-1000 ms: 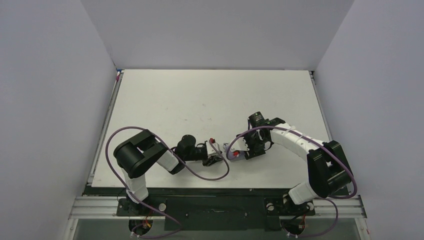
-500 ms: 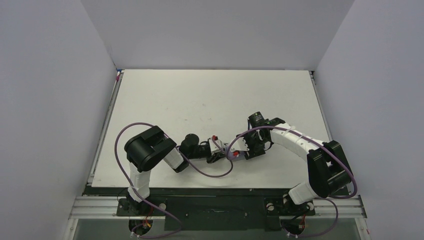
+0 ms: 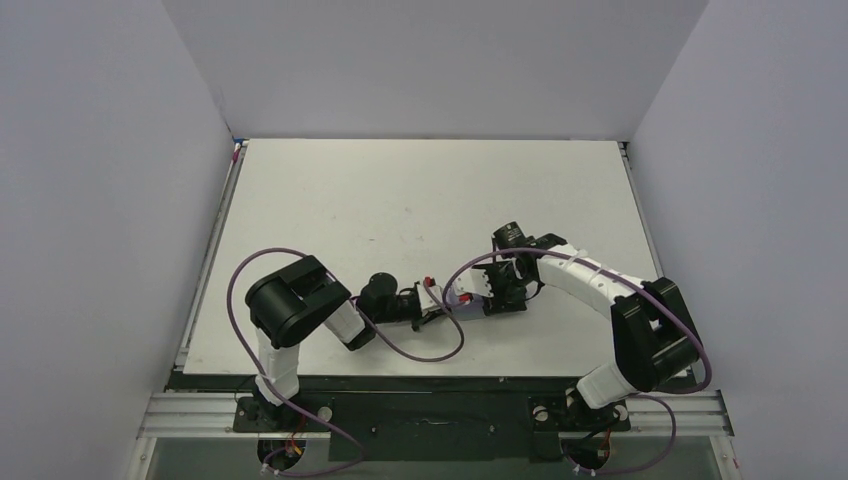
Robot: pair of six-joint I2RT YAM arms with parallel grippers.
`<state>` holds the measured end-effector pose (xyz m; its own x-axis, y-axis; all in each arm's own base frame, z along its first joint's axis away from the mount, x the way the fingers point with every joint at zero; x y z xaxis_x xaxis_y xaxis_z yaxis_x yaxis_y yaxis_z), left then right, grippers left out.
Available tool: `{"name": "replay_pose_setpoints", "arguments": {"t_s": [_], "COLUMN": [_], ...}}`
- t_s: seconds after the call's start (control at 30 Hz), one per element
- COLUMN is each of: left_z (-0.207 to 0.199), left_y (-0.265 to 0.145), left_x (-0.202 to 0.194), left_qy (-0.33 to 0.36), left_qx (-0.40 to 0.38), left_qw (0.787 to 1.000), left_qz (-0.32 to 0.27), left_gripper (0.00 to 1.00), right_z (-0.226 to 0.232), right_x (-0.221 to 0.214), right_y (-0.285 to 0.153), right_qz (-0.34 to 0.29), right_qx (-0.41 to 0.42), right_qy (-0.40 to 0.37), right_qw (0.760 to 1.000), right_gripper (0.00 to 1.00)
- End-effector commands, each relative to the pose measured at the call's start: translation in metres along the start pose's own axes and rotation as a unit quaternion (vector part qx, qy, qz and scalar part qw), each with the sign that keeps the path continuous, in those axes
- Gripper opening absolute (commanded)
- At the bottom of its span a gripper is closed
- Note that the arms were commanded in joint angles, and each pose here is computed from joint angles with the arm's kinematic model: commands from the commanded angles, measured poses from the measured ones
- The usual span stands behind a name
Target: Open the umbrella
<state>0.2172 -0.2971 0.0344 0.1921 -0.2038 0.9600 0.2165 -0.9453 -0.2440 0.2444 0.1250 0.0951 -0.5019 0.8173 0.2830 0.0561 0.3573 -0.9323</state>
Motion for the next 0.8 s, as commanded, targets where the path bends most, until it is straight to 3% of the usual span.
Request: {"name": "replay_pose_setpoints", "arguments": {"t_s": [0.0, 0.27, 0.6, 0.73, 0.77], "left_z": [-0.018, -0.028, -0.016, -0.012, -0.009], "left_y": [-0.005, -0.006, -0.005, -0.002, -0.003], "left_x": [0.011, 0.009, 0.014, 0.012, 0.012], "left_qy": [0.022, 0.01, 0.0, 0.005, 0.005], "left_qx": [-0.017, 0.015, 0.065, 0.065, 0.066], "left_qw": [0.999, 1.0, 0.998, 0.998, 0.998], "left_qz": [-0.017, -0.013, -0.002, 0.006, 0.009], "left_gripper": [0.0, 0.0, 0.0, 0.0, 0.0], "right_z": [-0.011, -0.027, -0.041, -0.044, -0.045], "right_x": [0.001, 0.007, 0.04, 0.047, 0.051], "right_y": [0.008, 0.009, 0.013, 0.018, 0.017], "right_qz": [0.005, 0.007, -0.03, -0.051, -0.062], "right_qx": [-0.026, -0.084, -0.13, -0.121, -0.114], "right_qy": [0.079, 0.198, 0.396, 0.444, 0.444], "right_qw": [0.997, 0.977, 0.908, 0.886, 0.886], "right_gripper": [0.16, 0.12, 0.1, 0.17, 0.26]}}
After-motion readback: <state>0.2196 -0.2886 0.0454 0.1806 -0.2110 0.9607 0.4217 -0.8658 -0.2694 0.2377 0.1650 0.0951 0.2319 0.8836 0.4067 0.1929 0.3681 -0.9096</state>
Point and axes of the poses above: each gripper's point midway between its finger pads, its own y axis out along the fingers, its own z axis along the line the jaws close on, x = y × z, the point moved 6 cm from there along -y, back along the fingers, and after that the axes turned 13 degrees about -y, right-handed, at the moved point
